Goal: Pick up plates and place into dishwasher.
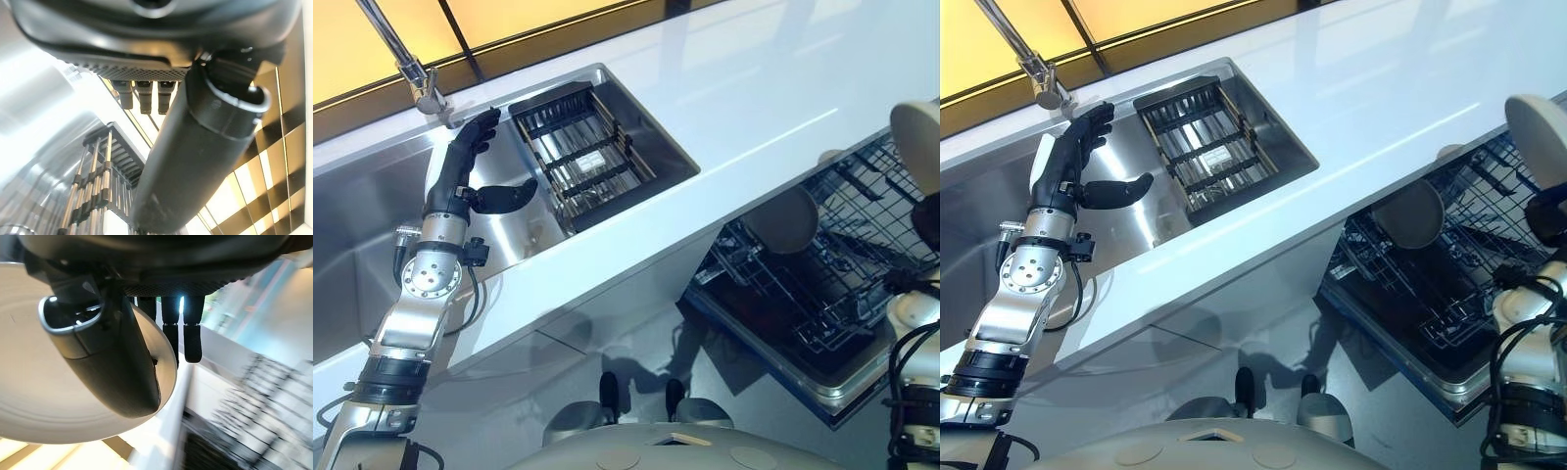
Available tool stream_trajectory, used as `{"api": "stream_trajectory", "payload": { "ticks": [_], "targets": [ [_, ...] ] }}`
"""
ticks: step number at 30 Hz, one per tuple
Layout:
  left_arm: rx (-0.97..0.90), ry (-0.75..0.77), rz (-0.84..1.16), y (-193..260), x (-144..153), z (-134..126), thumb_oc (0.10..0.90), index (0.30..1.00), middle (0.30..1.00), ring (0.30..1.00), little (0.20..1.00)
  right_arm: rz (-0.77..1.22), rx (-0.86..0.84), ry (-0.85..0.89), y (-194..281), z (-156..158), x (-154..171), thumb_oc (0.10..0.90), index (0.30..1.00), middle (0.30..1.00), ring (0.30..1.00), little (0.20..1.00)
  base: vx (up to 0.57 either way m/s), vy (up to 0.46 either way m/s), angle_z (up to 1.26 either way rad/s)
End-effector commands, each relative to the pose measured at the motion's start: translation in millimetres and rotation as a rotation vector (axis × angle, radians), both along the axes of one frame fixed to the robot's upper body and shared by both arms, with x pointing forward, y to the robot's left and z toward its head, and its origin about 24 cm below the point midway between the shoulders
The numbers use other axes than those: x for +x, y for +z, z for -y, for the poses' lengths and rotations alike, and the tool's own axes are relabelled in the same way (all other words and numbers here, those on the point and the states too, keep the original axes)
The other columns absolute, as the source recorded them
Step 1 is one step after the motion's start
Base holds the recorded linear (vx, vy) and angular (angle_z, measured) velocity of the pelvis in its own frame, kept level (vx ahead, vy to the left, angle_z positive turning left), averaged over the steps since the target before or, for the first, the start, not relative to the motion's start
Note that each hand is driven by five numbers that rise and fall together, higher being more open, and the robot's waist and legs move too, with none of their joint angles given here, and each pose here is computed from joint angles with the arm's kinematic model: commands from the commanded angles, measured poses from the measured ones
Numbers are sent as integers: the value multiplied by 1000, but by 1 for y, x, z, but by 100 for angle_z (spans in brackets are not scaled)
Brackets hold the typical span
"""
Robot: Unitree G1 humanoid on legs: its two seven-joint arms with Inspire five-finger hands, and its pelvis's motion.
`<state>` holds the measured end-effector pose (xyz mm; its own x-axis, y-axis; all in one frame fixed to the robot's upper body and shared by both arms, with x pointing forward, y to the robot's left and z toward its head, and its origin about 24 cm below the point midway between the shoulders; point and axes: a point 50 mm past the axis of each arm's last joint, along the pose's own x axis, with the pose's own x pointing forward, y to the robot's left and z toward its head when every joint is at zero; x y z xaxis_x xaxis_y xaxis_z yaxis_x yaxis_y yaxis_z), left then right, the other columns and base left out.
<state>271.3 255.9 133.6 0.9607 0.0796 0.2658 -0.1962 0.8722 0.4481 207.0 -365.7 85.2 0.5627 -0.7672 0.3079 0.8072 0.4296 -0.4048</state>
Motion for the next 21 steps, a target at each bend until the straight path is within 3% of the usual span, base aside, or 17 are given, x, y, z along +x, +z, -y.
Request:
{"api": "stream_trajectory", "payload": {
  "ticks": [1, 21],
  "targets": [
    [48, 62, 219, 48, 1, -16, 800, 900, 900, 900, 900, 102, -139, 122, 42, -2, 16, 100, 300, 300, 300, 200, 0, 0, 0],
    [16, 67, 211, 38, 1, -8, 800, 900, 900, 900, 900, -301, 169, 225, -44, -25, 32, 100, 300, 300, 300, 200, 3, 0, 1]
  ]
}}
